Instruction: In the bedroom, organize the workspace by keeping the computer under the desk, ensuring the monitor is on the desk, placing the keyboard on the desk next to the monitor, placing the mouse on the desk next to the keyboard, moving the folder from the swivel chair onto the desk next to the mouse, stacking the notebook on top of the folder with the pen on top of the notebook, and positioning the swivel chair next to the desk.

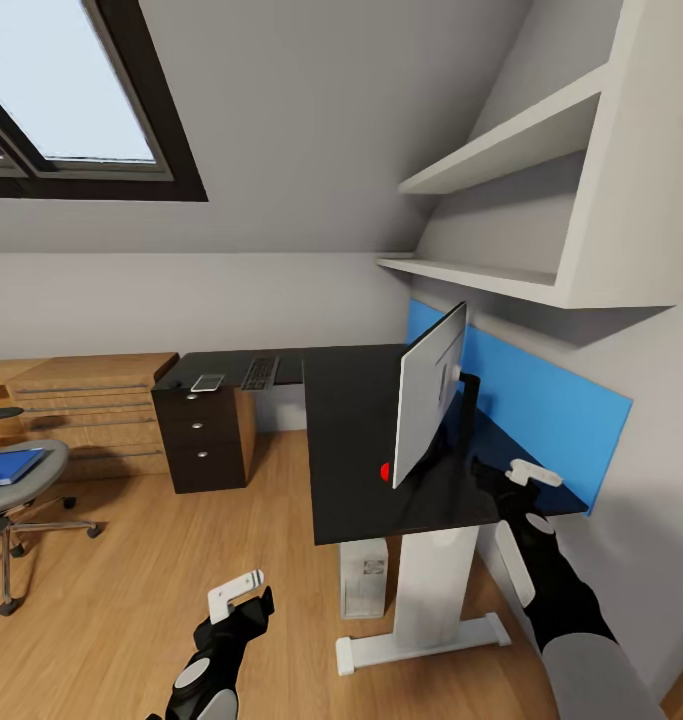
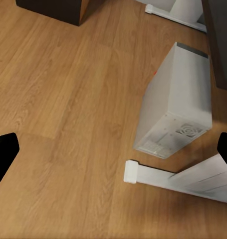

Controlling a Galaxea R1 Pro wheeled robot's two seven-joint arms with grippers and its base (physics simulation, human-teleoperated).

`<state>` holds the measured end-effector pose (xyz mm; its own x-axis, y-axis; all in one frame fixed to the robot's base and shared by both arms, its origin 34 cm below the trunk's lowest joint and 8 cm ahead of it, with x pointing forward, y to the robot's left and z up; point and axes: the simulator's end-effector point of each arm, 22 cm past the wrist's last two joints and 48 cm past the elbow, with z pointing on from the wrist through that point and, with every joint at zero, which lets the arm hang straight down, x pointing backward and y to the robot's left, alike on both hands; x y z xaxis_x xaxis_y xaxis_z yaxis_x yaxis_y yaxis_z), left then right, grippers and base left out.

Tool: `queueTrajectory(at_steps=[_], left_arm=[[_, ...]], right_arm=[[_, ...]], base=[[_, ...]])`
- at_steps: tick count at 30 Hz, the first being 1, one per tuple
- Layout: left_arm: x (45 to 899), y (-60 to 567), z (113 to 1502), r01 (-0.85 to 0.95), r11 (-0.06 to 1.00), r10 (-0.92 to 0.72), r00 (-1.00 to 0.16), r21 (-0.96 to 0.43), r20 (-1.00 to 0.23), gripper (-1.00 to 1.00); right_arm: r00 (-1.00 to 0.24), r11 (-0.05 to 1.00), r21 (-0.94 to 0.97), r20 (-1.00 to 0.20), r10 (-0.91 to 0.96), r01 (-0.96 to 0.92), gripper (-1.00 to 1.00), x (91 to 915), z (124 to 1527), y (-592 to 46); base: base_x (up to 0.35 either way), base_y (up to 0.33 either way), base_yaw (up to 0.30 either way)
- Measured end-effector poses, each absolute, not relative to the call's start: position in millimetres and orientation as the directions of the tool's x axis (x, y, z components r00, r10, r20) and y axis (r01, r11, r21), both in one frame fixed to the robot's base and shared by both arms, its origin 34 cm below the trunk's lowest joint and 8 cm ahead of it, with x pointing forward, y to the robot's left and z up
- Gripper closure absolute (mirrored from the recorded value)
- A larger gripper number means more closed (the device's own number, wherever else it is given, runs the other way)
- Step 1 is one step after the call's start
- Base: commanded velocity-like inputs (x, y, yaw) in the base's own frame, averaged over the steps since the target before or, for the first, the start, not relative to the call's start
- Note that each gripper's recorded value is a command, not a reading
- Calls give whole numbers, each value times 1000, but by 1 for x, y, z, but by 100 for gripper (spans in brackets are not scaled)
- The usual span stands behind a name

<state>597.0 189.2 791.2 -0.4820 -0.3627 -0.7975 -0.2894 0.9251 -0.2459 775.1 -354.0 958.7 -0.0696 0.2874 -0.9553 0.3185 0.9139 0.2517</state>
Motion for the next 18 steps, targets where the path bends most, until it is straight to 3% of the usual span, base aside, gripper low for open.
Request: queueTrajectory(at_steps=[2, 4, 11, 18], left_arm=[[597, 189, 791, -290, 925, -363, -482, -246, -797, -100], [597, 189, 791, -290, 925, -363, -482, -246, -798, -100], [597, 187, 792, -285, 927, -360, -482, -246, -799, -100], [595, 181, 792, -272, 931, -353, -486, -245, -800, -100]], right_arm=[[-60, 914, 251, -957, 284, 319, -100, 775, 960, -355], [-129, 914, 215, -953, 272, 343, -100, 770, 919, -360], [-157, 915, 196, -952, 265, 352, -100, 768, 907, -364], [-208, 907, 164, -943, 260, 387, -100, 779, 896, -368]], base=[[3, 0, 0], [53, 0, 0], [213, 0, 0], [51, 0, 0]])
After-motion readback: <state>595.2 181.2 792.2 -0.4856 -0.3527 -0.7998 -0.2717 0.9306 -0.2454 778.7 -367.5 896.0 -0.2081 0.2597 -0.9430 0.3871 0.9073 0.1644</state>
